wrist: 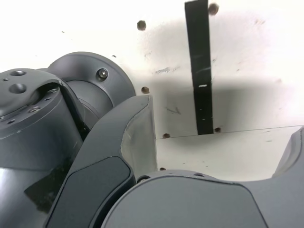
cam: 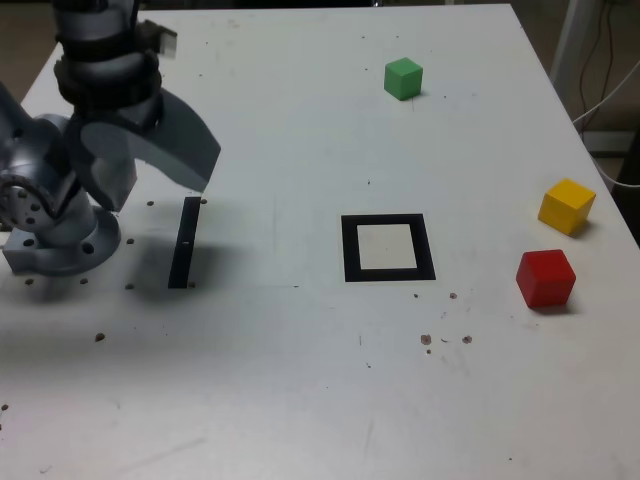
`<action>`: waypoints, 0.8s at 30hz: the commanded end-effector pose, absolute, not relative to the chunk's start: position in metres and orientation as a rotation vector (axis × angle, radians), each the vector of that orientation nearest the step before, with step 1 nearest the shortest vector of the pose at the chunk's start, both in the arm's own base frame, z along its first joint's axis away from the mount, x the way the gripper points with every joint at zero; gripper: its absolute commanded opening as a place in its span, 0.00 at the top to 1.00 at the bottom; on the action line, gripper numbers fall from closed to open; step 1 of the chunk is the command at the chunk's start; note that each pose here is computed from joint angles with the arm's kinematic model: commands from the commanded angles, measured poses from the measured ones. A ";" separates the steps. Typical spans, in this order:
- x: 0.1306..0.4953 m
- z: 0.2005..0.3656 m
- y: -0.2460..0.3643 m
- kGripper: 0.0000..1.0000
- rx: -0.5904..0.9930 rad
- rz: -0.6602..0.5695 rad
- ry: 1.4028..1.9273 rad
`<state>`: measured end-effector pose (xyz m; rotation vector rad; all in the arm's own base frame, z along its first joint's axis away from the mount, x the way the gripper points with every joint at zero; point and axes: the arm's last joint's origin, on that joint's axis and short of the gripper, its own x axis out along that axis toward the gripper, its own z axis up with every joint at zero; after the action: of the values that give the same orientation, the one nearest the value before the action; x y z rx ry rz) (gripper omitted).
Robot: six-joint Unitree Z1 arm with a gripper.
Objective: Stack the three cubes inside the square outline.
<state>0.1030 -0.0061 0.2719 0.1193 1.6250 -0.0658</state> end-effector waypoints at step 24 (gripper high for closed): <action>0.230 0.341 -0.043 0.06 0.201 -0.057 1.550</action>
<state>0.2233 -0.0410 0.3384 0.1986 1.5444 -0.0600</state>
